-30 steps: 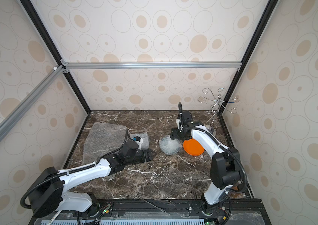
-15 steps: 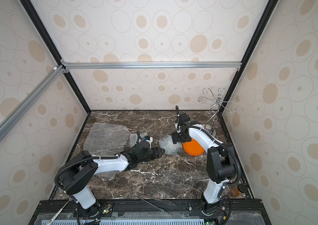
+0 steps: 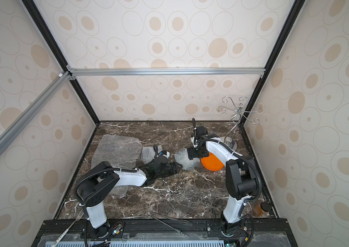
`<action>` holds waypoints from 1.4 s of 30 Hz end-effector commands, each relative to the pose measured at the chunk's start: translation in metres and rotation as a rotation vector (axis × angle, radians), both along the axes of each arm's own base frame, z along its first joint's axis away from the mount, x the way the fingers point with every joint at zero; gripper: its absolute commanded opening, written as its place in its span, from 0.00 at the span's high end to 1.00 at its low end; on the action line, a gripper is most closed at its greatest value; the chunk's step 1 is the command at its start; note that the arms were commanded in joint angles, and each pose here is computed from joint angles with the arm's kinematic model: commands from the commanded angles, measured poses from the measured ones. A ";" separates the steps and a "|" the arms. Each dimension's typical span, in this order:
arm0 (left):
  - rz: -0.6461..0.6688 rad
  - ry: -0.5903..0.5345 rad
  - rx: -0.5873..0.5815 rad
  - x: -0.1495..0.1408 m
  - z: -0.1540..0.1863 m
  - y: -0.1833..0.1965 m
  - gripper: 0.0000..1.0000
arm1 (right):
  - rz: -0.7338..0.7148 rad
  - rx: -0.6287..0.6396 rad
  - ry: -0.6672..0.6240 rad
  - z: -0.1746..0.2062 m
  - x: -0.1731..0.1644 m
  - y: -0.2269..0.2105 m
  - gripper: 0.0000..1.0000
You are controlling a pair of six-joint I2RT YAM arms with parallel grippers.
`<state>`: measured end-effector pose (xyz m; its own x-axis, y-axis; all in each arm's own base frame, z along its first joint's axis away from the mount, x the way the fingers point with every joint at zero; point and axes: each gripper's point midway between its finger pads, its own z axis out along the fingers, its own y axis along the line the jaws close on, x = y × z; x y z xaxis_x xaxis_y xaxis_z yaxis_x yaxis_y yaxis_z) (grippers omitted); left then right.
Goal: Unpack dinner plates from bubble wrap
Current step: Unwrap the bubble wrap at the center of the board.
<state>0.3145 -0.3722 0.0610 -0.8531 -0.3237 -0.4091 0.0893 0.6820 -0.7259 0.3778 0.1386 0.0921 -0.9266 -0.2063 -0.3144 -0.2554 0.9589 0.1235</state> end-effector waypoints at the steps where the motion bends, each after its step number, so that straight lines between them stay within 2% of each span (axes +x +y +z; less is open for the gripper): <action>1: 0.028 -0.022 -0.038 0.010 0.011 -0.010 0.36 | 0.030 0.002 0.009 -0.001 -0.007 0.002 0.22; 10: 0.037 -0.020 -0.015 0.023 0.000 -0.008 0.37 | 0.064 -0.006 0.021 -0.010 -0.013 0.012 0.24; 13: 0.037 -0.016 -0.004 0.027 -0.004 -0.008 0.42 | 0.070 0.002 0.019 -0.011 -0.012 0.015 0.25; 15: 0.038 -0.014 -0.001 0.030 -0.006 -0.007 0.52 | 0.076 0.003 0.018 -0.011 -0.011 0.018 0.25; 16: 0.040 -0.012 0.002 0.030 -0.008 -0.006 0.53 | 0.079 0.004 0.019 -0.011 -0.011 0.019 0.25; 34: 0.082 0.011 0.004 0.044 -0.023 0.006 0.50 | 0.122 -0.043 0.035 -0.025 -0.010 0.036 0.28; 42: 0.090 0.020 0.016 0.049 -0.028 0.003 0.53 | 0.131 -0.050 0.040 -0.028 -0.007 0.038 0.28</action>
<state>0.3555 -0.3699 0.0388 -0.8317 -0.3782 -0.4065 0.0404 0.6890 -0.7236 0.3691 0.1735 0.0657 -0.9096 -0.3117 -0.2746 -0.3504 0.9308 0.1040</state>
